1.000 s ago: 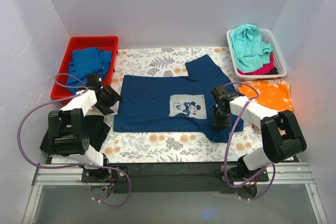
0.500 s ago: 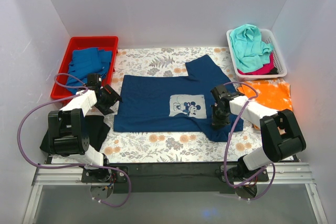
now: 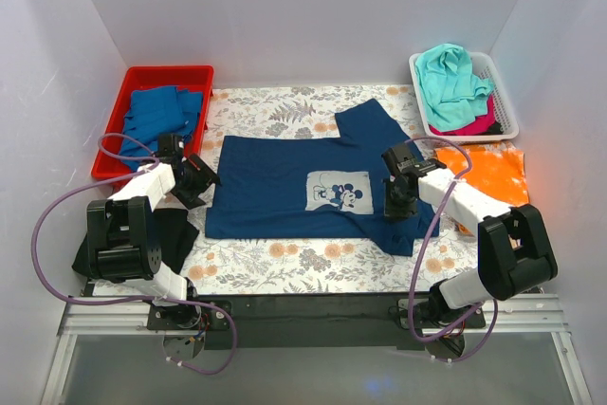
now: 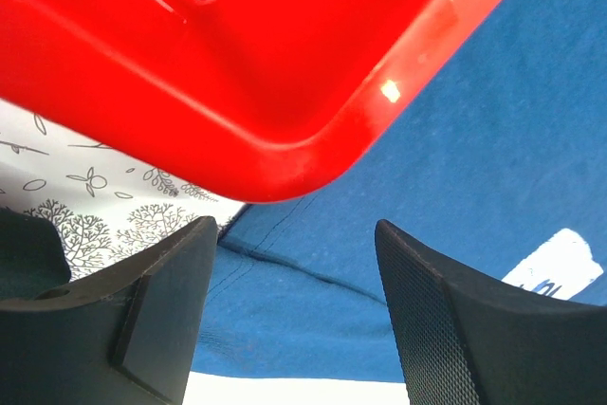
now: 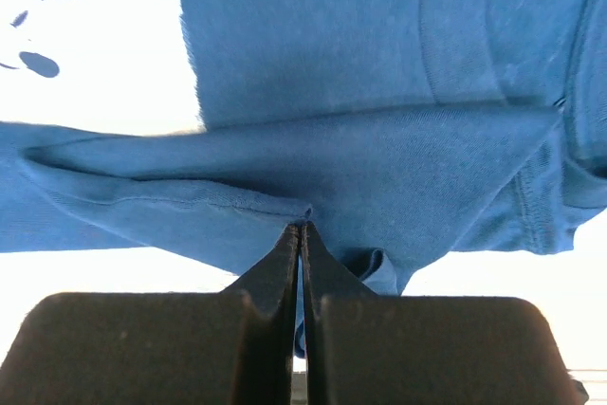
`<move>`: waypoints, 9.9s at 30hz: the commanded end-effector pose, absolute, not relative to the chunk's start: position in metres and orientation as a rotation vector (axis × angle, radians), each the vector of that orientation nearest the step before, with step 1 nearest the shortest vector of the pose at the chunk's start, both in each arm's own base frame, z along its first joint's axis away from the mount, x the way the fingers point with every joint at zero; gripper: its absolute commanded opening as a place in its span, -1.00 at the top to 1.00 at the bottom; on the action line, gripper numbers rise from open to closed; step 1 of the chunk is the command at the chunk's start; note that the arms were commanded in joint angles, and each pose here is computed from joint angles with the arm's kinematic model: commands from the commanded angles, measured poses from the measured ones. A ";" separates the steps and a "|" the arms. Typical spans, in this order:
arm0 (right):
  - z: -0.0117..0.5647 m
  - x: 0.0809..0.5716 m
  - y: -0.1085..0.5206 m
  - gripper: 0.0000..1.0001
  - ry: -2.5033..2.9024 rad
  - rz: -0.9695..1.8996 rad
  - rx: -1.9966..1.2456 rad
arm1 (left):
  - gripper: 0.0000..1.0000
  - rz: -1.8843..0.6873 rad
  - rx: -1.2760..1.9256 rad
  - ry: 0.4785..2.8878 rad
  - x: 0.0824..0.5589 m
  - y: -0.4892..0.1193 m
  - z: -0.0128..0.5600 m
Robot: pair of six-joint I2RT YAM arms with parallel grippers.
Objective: Fold and stack the t-shirts
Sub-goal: Fold the flattened tshirt in 1/3 of the way
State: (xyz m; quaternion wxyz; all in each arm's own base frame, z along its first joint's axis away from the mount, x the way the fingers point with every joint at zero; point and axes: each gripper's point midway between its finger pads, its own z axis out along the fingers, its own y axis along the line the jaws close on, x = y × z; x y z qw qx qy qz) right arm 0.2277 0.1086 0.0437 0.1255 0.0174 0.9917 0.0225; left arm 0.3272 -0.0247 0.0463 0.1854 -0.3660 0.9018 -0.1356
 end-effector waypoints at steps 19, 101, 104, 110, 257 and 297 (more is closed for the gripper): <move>0.095 0.352 0.157 0.97 2.686 0.128 -0.118 | -0.31 -0.381 -1.001 2.501 0.328 -0.022 0.059; 0.039 0.413 0.094 0.33 2.804 0.145 0.090 | -0.30 -0.464 -0.935 2.518 0.328 -0.033 0.062; 0.031 0.408 0.094 0.33 2.827 0.143 0.091 | -0.31 -0.462 -0.938 2.519 0.327 -0.033 0.061; 0.017 0.394 0.093 0.33 2.881 0.144 0.094 | -0.30 -0.457 -0.948 2.522 0.326 -0.032 0.059; 0.027 0.391 0.092 0.53 2.840 0.109 0.050 | -0.30 -0.443 -0.945 2.517 0.321 -0.030 0.060; 0.045 0.399 0.089 0.53 2.806 0.056 0.122 | -0.30 -0.445 -0.938 2.517 0.322 -0.031 0.059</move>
